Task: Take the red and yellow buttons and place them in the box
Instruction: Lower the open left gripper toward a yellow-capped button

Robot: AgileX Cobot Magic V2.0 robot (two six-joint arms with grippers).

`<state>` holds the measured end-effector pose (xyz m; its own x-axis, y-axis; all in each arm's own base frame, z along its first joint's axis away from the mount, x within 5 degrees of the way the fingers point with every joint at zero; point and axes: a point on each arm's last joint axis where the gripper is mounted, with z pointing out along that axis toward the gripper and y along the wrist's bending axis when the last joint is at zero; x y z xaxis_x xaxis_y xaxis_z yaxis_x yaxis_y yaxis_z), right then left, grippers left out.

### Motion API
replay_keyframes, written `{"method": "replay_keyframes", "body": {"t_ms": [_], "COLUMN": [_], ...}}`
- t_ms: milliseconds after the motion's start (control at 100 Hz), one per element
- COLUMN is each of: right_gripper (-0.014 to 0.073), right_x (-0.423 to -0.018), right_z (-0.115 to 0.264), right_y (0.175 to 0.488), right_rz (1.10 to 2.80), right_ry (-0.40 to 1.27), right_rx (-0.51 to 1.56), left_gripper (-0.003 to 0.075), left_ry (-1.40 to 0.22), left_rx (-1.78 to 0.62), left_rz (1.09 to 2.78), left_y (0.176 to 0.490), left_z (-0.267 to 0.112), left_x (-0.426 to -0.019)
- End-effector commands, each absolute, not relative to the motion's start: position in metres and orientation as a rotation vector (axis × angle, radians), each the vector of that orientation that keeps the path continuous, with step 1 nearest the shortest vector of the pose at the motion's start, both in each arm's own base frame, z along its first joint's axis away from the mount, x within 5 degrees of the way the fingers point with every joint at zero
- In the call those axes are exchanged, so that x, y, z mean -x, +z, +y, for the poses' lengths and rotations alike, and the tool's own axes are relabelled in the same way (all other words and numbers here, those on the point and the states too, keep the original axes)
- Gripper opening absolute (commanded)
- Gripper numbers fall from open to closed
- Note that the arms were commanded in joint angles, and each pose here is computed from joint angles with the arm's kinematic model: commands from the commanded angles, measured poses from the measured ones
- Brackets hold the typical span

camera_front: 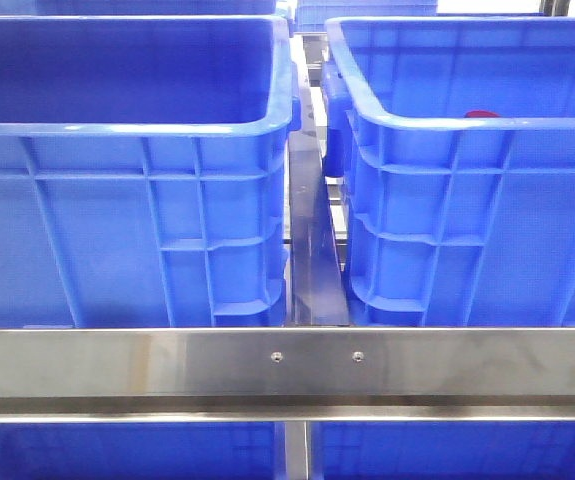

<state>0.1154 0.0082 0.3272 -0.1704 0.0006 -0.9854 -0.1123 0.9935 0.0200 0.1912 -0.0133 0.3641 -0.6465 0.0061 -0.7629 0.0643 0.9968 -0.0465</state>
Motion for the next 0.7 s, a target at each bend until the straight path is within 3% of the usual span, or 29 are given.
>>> {"method": "replay_keyframes", "body": {"t_ms": [0, 340, 690], "right_gripper": [-0.0067, -0.0067, -0.0067], "right_x": [-0.115, -0.115, -0.115], "right_z": [0.005, 0.006, 0.006], "right_y": [0.34, 0.34, 0.339], "right_rz": [1.67, 1.677, 1.678], "right_ry": [0.081, 0.086, 0.086], "right_rx": [0.046, 0.051, 0.052], "left_gripper": [0.0537, 0.0536, 0.0536], "left_ry": [-0.11, -0.125, -0.08], "left_rx": [-0.031, -0.019, -0.017], "left_rz": [2.212, 2.368, 2.377], "left_y": [0.378, 0.347, 0.316], "left_z": [-0.015, -0.021, -0.017], "left_x": [-0.222, -0.311, -0.355]}}
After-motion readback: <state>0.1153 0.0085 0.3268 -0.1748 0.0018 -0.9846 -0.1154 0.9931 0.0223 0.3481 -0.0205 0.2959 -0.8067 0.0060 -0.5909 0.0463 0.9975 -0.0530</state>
